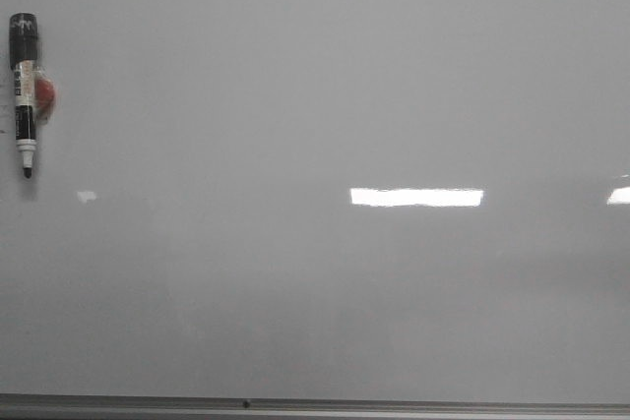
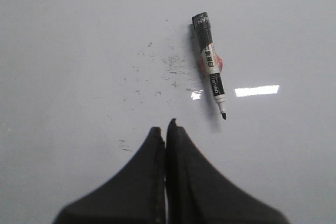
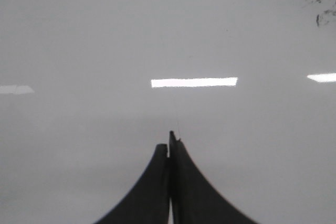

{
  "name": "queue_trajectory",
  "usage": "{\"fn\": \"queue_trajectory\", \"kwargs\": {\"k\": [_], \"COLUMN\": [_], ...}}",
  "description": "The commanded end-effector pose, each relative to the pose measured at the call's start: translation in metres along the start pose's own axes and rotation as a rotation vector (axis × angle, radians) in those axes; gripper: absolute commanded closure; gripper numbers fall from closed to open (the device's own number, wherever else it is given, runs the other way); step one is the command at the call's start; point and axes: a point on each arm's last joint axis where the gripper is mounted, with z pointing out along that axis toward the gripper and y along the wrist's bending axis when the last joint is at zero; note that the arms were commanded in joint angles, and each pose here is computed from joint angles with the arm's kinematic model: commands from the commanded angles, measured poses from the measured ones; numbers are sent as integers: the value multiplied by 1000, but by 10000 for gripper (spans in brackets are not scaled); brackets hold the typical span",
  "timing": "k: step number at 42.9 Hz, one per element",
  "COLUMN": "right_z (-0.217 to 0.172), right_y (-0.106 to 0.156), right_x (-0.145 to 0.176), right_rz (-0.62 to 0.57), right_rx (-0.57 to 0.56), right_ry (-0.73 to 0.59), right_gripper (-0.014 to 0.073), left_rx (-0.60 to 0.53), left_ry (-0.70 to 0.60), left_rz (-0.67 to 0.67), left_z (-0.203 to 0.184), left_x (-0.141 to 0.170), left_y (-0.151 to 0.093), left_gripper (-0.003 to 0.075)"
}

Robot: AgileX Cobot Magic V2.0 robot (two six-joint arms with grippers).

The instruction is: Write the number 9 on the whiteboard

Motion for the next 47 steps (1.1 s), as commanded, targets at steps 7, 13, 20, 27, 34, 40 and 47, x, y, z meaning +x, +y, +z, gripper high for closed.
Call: {"fn": "queue_trajectory", "kwargs": {"k": [7, 13, 20, 27, 34, 40, 47], "right_z": [-2, -2, -2, -2, -2, -2, -3], "right_y": [0, 0, 0, 0, 0, 0, 0], "right_x": [-9, -9, -9, -9, -9, -10, -14], "right_rz": [-16, -16, -16, -16, -16, -16, -11], "right_rx": [4, 4, 4, 4, 4, 4, 2], "right_ry": [-106, -106, -106, -106, -106, -112, -153], "right_gripper": [701, 701, 701, 701, 701, 701, 701], "left_rx": [-7, -7, -7, -7, -7, -8, -9], "left_ry": [-101, -101, -101, -101, -101, -103, -147], "left_rz": [-9, -9, -9, -9, -9, -9, -35], "left_z": [-2, -2, -2, -2, -2, -2, -2], "left_x": [-8, -8, -8, -8, -8, -8, -12], "left_y": [1, 1, 1, 1, 1, 1, 1], "left_gripper": [739, 739, 739, 739, 739, 739, 739]}}
